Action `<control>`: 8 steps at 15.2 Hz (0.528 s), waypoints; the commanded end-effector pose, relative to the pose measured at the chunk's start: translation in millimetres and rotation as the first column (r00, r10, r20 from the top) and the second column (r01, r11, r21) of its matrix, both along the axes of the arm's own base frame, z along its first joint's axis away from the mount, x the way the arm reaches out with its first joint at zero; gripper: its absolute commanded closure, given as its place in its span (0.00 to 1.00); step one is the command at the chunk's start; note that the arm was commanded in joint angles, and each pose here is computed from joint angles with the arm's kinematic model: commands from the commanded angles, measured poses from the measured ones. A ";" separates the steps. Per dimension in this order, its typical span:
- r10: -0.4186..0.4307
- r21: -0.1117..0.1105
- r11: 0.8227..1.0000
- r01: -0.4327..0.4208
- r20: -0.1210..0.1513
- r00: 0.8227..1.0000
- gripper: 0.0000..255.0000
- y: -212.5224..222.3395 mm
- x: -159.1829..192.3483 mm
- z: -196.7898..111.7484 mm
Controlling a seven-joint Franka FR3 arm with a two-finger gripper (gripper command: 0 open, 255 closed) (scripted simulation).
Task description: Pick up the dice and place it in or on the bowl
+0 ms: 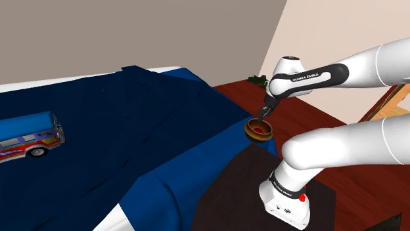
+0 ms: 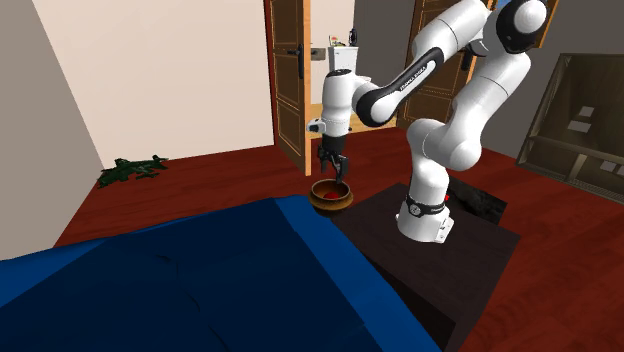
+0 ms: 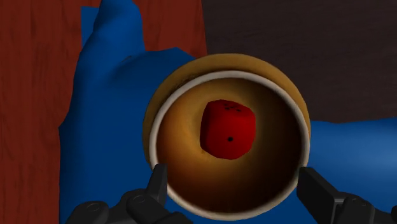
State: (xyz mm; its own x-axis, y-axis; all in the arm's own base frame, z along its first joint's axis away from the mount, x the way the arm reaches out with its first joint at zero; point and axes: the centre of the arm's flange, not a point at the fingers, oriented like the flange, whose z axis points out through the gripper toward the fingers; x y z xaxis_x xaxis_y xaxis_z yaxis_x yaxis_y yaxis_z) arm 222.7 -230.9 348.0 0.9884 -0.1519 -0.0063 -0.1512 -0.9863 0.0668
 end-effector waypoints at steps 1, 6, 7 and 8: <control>0.000 0.002 1.000 0.000 -0.003 1.000 0.00 -0.1 -1.7 20.7; 0.000 0.002 1.000 0.000 -0.003 1.000 0.00 0.5 -1.5 31.1; 0.000 0.002 1.000 0.000 -0.003 1.000 0.00 0.5 -1.5 31.1; 0.000 0.002 1.000 0.000 -0.003 1.000 0.00 0.5 -1.5 31.1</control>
